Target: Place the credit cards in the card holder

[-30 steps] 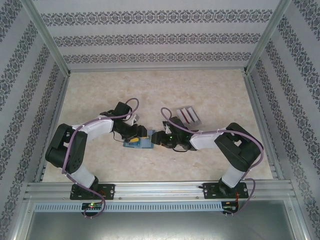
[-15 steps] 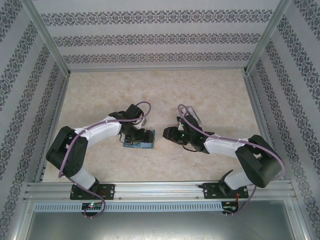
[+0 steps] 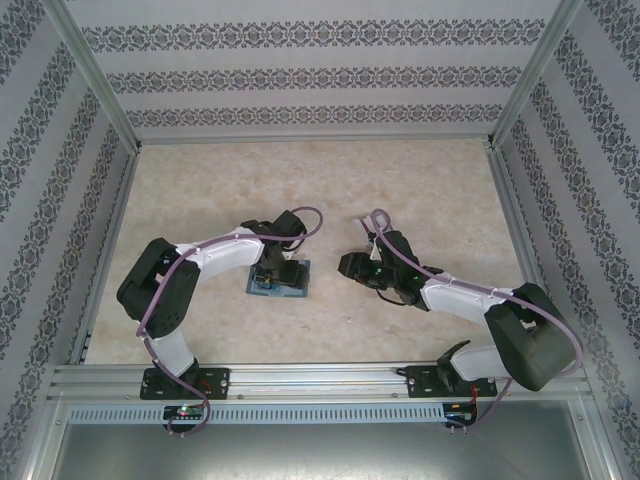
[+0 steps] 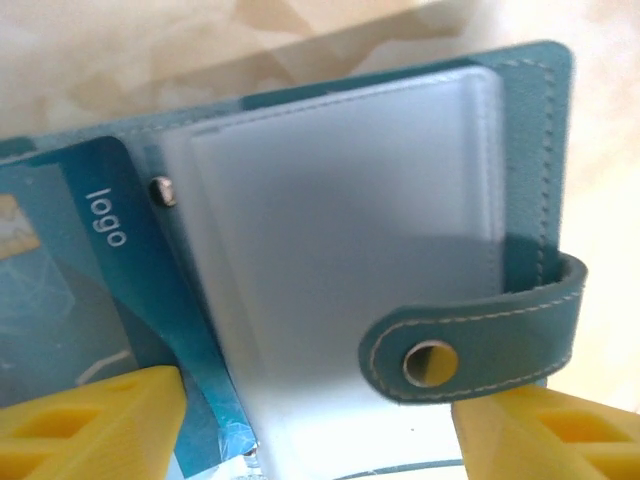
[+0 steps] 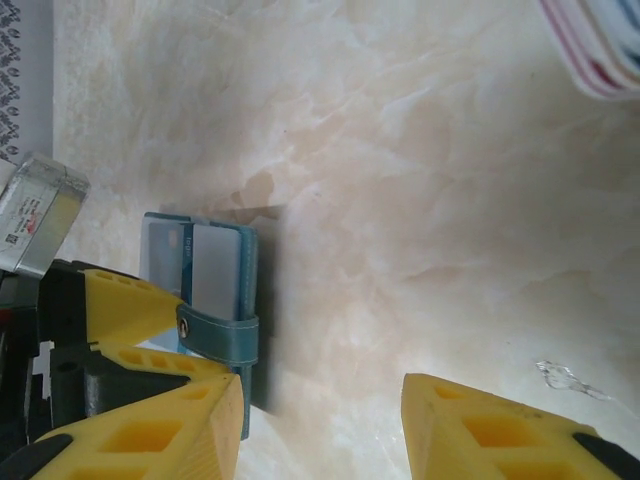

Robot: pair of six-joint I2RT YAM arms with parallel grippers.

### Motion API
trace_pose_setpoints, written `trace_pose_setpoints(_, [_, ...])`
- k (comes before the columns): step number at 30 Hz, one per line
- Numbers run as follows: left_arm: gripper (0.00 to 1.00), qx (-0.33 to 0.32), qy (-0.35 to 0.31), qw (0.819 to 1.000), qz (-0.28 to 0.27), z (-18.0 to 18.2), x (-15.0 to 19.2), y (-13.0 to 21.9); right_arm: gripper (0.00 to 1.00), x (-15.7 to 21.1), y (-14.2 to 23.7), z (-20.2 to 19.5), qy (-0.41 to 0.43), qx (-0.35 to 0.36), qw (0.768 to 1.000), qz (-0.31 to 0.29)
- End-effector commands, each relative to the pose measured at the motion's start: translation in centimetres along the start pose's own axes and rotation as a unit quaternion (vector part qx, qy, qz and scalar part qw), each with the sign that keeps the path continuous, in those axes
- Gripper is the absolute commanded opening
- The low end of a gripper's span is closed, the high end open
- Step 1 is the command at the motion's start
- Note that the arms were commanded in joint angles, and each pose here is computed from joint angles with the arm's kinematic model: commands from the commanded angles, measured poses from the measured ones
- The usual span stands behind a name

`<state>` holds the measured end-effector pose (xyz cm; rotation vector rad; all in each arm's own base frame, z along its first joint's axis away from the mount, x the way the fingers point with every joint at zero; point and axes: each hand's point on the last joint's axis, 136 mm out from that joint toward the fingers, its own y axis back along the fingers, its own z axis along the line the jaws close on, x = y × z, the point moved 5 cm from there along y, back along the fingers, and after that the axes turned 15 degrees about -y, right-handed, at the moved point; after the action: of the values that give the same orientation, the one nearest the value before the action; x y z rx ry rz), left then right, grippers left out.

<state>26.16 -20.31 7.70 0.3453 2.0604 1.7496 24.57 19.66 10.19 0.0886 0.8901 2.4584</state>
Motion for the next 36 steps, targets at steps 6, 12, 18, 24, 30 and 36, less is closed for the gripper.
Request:
trace_pose_setpoints(6, [0.51,-0.042,-0.016,0.998,0.039,0.9,1.3,-0.5,0.47,-0.1,0.5,-0.9,0.008,0.006,1.0,0.0])
trace_pose_setpoints(12, [0.78,0.007,-0.014,0.999,0.029,-0.4,1.0,-0.7,0.48,-0.1,0.6,-1.0,0.008,0.006,1.0,0.002])
trace_pose_setpoints(18, [0.75,-0.009,-0.022,1.0,0.015,-0.6,0.7,0.2,0.48,-0.2,0.6,-1.2,0.01,0.008,1.0,0.0])
trace_pose_setpoints(24, [0.71,-0.053,-0.042,0.997,0.049,-0.5,1.1,-1.1,0.48,-0.2,0.5,-1.4,0.011,0.01,1.0,0.001])
trace_pose_setpoints(30, [0.79,-0.073,-0.051,0.995,0.043,-1.4,0.8,-0.3,0.51,-0.1,0.5,-1.8,0.011,0.014,1.0,0.0])
trace_pose_setpoints(36, [0.79,-0.086,-0.034,0.996,0.01,-1.4,0.2,2.8,0.5,-0.1,0.7,-2.0,0.016,0.014,1.0,0.0])
